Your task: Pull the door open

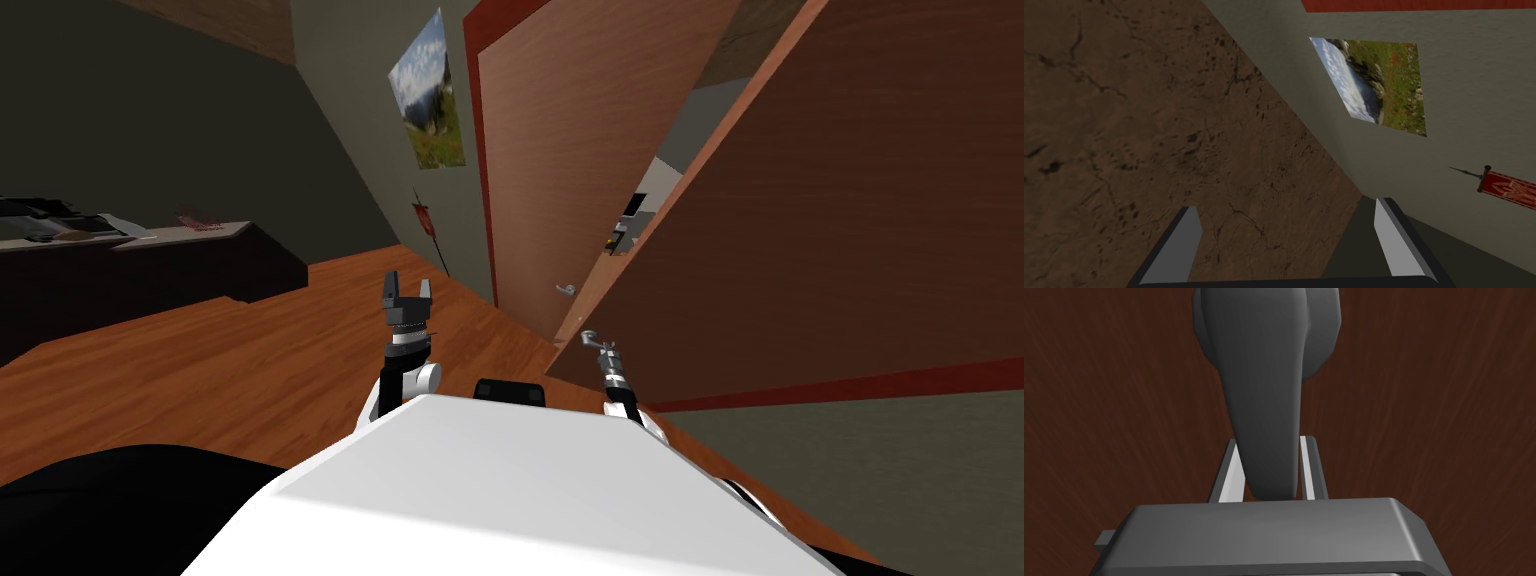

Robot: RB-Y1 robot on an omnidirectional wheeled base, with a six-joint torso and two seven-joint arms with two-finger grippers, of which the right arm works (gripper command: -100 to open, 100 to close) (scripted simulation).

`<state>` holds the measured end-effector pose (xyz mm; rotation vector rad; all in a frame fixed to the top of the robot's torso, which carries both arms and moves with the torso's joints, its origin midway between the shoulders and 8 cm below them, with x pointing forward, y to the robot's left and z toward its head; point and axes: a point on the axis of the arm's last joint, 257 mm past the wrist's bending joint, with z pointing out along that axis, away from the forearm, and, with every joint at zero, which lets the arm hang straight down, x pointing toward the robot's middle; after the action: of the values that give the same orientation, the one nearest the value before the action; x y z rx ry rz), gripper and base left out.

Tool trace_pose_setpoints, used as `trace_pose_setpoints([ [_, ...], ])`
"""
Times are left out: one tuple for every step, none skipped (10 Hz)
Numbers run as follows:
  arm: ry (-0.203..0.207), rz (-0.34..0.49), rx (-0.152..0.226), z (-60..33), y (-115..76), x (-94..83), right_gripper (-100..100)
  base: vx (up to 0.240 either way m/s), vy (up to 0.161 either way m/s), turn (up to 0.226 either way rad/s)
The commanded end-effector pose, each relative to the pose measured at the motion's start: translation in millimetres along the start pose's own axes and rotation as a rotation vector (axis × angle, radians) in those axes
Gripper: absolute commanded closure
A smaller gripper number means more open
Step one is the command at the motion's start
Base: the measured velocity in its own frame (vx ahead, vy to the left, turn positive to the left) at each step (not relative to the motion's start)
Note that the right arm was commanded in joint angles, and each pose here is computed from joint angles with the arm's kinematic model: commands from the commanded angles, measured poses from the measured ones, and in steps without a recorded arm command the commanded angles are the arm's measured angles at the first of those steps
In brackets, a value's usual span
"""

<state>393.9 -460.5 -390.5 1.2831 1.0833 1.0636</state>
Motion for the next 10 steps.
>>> trace_pose_setpoints([
  [0.040, 0.013, -0.003, -2.1, -0.7, 15.3, 100, -0.226, -0.053, 0.096],
  [0.016, 0.003, -0.004, -0.5, 1.4, 3.9, 100, -0.096, -0.028, 0.005],
  [0.049, 0.003, -0.003, -11.8, -0.4, 5.4, 100, -0.169, -0.008, 0.131],
  [0.057, 0.003, -0.003, -14.4, -0.3, 5.8, 100, -0.219, -0.025, 0.101],
  [0.066, 0.003, -0.004, -17.0, -0.3, 6.2, 100, -0.156, -0.030, 0.060],
  [0.095, 0.005, -0.006, -25.7, -0.4, 7.8, 100, -0.178, -0.026, 0.143],
  [0.105, 0.005, -0.006, -28.6, -0.4, 8.4, 100, -0.185, -0.019, 0.084],
  [0.115, 0.006, -0.006, -31.6, -0.4, 9.0, 100, -0.124, -0.027, 0.024],
  [0.124, 0.007, -0.006, -34.4, -0.5, 9.5, 100, -0.100, -0.033, 0.046],
  [0.141, 0.009, -0.005, -39.6, -0.6, 10.6, 100, -0.130, -0.038, 0.083],
])
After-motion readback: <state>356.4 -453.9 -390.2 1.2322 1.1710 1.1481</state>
